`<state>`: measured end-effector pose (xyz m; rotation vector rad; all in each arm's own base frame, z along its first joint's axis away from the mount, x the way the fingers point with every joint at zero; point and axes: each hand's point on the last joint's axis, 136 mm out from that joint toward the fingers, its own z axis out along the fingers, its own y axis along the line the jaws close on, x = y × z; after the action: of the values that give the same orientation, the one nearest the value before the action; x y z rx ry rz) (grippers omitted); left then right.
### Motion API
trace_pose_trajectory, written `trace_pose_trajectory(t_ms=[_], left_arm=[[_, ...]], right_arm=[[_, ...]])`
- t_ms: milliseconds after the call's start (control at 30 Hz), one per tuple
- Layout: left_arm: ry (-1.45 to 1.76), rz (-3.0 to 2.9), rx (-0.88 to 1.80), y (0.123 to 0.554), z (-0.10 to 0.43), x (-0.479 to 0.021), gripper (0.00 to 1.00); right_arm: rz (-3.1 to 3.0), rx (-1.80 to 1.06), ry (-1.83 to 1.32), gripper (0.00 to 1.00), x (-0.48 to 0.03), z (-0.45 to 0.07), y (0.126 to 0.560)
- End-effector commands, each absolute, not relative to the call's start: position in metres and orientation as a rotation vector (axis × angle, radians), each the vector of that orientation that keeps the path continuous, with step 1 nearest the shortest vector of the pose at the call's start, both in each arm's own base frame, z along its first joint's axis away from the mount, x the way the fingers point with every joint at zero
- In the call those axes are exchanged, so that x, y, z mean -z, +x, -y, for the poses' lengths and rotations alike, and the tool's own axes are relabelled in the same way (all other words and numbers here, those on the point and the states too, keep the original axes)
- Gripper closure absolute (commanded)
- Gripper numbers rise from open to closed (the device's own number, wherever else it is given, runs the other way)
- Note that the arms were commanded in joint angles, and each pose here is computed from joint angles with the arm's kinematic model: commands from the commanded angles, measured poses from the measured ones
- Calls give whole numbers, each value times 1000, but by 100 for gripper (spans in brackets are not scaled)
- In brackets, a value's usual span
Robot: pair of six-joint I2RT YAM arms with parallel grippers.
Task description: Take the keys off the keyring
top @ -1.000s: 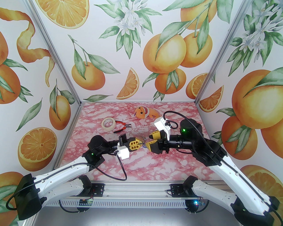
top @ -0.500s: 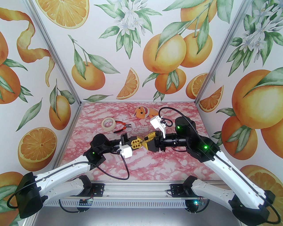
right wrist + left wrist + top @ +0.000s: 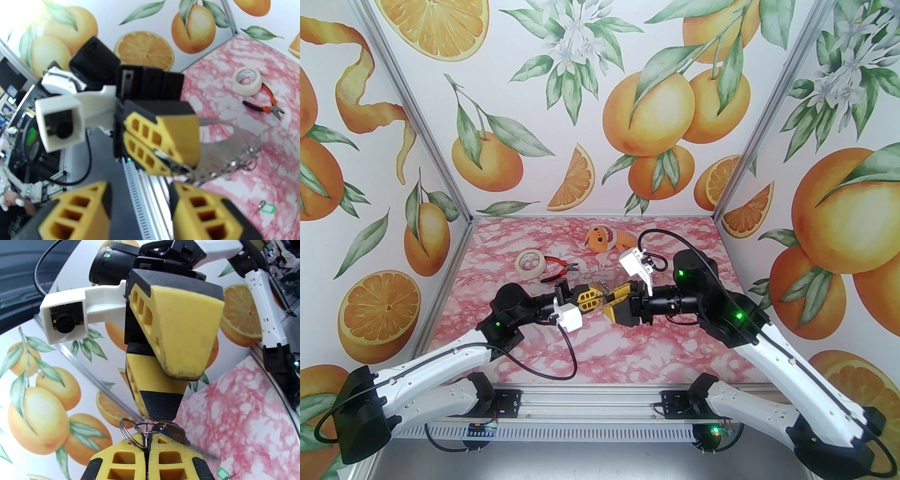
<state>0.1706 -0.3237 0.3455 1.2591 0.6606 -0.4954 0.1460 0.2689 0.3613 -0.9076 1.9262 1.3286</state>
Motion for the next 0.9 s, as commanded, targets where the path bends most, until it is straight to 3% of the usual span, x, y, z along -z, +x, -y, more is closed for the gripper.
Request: trace_pose_trajectory(t_ms=[0,300,867], left_arm=[[1237,-575,480,164,323,-369,94],[1242,-564,478,164,324,-371,94],[1237,-607,435,177,328,-370,93]], right_arm=[[-1905,-1247,-861,49,-373,-263,155],[-1908,-1208,-852,44,-375,-263,161],[-1966,-1273,-954,54,-356,-270,138]])
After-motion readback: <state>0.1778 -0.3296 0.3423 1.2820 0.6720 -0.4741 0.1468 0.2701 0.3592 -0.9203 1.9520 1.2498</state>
